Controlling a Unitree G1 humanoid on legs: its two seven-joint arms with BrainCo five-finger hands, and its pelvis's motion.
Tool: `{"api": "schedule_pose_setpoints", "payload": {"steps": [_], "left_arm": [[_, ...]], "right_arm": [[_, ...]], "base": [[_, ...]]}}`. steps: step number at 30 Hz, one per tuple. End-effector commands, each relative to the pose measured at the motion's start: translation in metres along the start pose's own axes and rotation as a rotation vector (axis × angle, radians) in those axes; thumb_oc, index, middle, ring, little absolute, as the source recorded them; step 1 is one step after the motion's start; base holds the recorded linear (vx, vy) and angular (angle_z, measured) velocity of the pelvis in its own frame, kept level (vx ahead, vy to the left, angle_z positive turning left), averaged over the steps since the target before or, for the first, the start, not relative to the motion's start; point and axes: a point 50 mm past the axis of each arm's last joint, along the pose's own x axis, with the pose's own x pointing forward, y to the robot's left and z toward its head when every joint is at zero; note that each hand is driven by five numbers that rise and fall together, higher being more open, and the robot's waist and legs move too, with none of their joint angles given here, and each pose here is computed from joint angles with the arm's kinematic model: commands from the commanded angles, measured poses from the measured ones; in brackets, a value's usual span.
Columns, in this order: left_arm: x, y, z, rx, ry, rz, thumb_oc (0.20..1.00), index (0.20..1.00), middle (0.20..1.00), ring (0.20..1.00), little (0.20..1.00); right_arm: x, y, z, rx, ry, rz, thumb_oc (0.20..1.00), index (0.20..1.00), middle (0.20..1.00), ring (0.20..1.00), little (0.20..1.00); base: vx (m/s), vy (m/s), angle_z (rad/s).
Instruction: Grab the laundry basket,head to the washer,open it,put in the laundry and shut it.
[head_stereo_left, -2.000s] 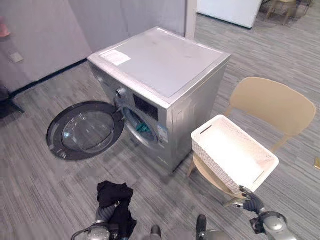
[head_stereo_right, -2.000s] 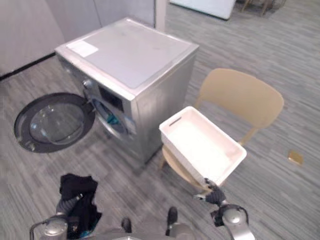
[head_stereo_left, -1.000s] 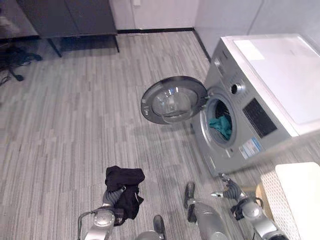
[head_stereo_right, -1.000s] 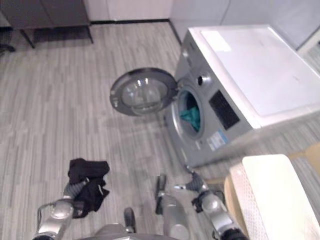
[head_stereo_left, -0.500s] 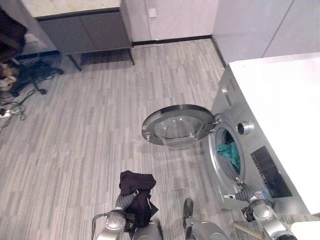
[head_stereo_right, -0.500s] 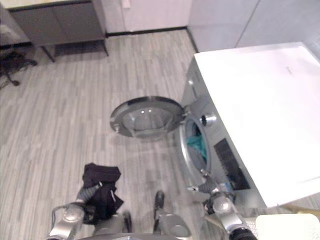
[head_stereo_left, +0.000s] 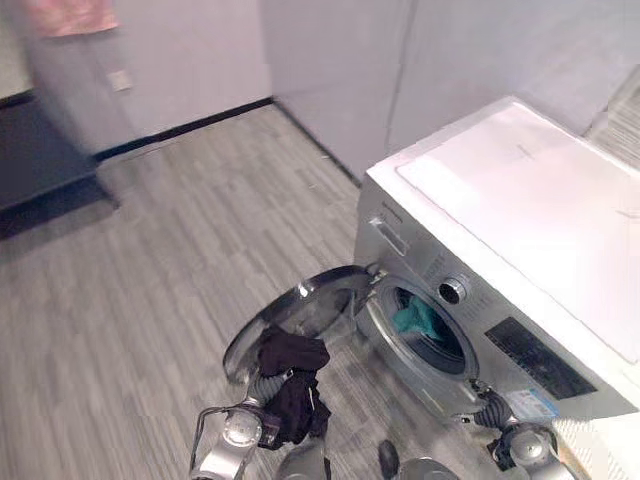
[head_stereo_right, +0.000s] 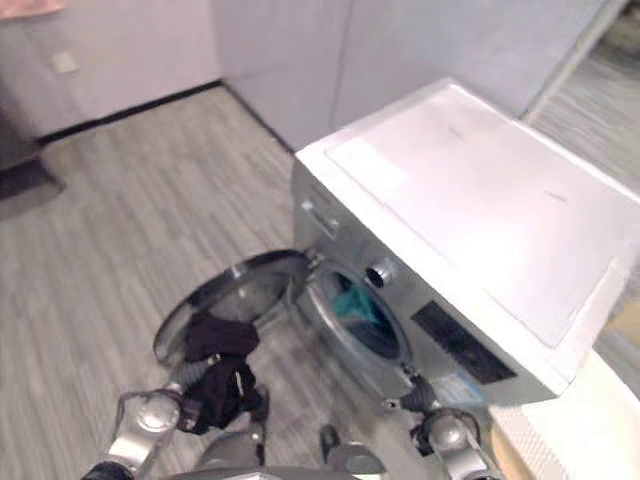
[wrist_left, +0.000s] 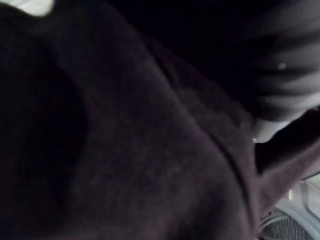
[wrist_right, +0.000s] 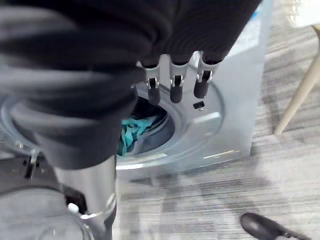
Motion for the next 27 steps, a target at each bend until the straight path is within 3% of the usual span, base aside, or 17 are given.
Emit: {"api": "schedule_pose_setpoints", "payload": {"steps": [1,8,19,23,27], "left_arm": [[0.005,0.019,0.034,0.039,-0.165,0.061,0.2,0.2,0.2,0.2,0.2],[0.004,0.031,0.048,-0.014,-0.224,0.123,0.2,0.2,0.2,0.2,0.2],[0.01,0.015,0.061,-0.125,-0.263,0.119,0.2,0.2,0.2,0.2,0.2],[0.014,0.026,0.086,-0.109,-0.343,0.176,0.2,0.2,0.2,0.2,0.2],[0.016,0.055,0.143,-0.075,-0.527,0.317,0.2,0.2,0.2,0.2,0.2]], "right_arm": [[0.01,-0.007,0.03,-0.063,-0.107,-0.004,1.0,1.0,1.0,1.0,1.0],[0.015,-0.001,0.045,-0.06,-0.152,0.004,1.0,1.0,1.0,1.0,1.0],[0.013,-0.025,0.03,-0.021,-0.1,-0.103,1.0,1.0,1.0,1.0,1.0],[0.012,-0.033,0.031,0.009,-0.111,-0.147,1.0,1.0,1.0,1.0,1.0],[0.014,-0.045,0.056,0.043,-0.204,-0.204,1.0,1.0,1.0,1.0,1.0]], "base": [[0.0,0.072,-2.13],[0.05,0.052,-1.59],[0.01,-0.114,-0.44],[-0.07,0.062,-0.7],[-0.18,0.146,-0.59]]}}
